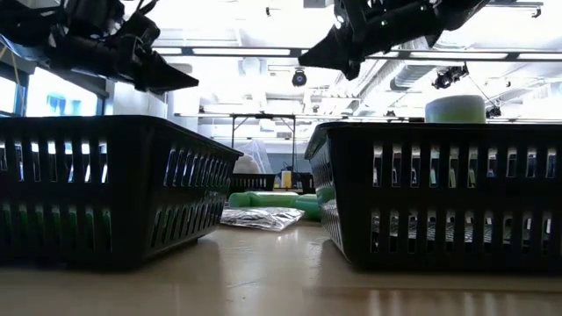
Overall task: Pick & Place Travel size toiletries
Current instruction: Put the green shampoo into the bottom left black bin
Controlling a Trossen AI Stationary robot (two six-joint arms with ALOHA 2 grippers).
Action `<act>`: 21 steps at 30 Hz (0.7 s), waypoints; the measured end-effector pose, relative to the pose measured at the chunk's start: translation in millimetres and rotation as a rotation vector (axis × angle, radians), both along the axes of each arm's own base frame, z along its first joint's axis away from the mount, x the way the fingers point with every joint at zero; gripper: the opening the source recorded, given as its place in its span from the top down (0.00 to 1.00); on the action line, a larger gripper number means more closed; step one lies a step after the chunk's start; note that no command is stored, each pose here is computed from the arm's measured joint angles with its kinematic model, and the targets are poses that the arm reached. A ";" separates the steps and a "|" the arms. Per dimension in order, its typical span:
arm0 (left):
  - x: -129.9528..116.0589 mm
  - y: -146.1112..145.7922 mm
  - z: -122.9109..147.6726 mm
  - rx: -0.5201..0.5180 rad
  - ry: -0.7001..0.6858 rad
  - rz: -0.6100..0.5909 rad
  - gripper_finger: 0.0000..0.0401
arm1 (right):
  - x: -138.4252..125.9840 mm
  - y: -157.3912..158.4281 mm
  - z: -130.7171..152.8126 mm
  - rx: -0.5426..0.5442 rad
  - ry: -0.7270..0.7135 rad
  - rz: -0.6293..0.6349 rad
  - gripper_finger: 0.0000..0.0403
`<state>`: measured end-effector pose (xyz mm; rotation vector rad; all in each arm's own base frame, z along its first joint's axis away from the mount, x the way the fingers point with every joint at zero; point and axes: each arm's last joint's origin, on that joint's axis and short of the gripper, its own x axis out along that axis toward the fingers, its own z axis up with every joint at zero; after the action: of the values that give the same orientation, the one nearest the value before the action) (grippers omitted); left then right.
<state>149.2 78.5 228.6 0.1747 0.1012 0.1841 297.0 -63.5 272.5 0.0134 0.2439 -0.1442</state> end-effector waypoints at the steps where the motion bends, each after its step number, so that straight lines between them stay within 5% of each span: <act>1: -0.1 0.0 -0.9 -0.007 0.008 0.000 1.00 | 1.1 5.3 -0.6 -0.006 0.006 -0.006 0.99; 9: -1.5 -0.9 -11.9 -0.097 0.102 0.005 1.00 | 5.4 39.3 -1.8 0.044 0.012 -0.003 0.99; 21: -1.0 -0.6 -8.7 -0.140 0.060 0.013 1.00 | 5.2 75.5 -5.0 0.207 0.035 0.056 0.99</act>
<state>148.3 77.9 219.9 0.0405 0.1747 0.1839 302.1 12.0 267.5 0.2093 0.2928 -0.0632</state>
